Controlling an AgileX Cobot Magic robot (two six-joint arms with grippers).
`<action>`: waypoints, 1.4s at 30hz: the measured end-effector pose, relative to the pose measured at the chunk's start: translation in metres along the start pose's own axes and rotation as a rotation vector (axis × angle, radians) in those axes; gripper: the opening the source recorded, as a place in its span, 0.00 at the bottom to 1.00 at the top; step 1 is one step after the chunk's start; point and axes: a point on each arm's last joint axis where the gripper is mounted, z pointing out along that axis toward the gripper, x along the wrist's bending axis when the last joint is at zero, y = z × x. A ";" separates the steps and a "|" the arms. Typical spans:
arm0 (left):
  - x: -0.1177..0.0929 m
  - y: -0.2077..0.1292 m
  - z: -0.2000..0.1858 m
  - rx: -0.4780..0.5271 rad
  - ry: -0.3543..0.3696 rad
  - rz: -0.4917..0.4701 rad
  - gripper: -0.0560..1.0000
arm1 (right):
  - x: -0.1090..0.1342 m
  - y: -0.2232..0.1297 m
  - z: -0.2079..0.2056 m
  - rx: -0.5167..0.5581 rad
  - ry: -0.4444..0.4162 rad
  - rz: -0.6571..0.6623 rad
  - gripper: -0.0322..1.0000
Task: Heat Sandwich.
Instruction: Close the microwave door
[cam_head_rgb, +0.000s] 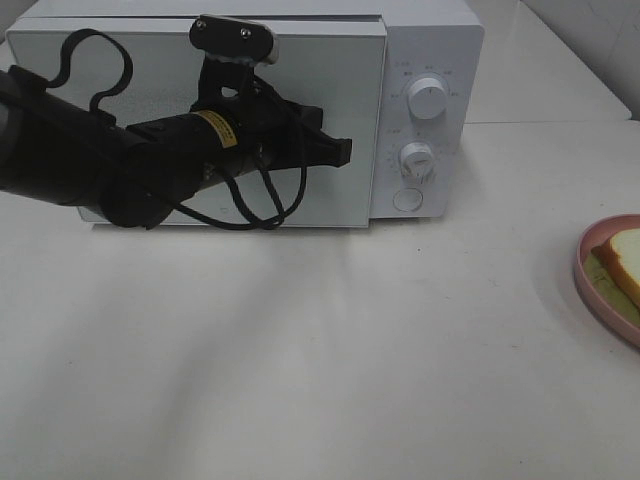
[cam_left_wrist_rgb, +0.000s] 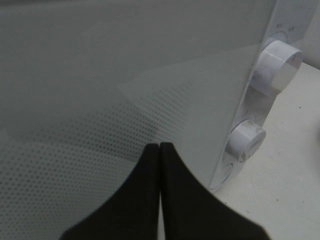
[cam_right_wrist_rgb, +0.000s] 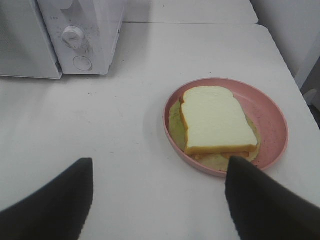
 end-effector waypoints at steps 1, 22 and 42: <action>0.000 0.001 0.002 -0.001 0.004 -0.001 0.05 | 0.000 0.000 0.000 0.000 0.000 0.000 0.72; -0.005 0.005 0.021 0.015 0.018 0.032 0.05 | 0.000 0.000 0.000 0.000 0.000 0.000 0.72; -0.004 0.015 0.014 0.075 0.022 0.017 0.05 | 0.000 0.000 0.000 0.000 -0.001 0.000 0.72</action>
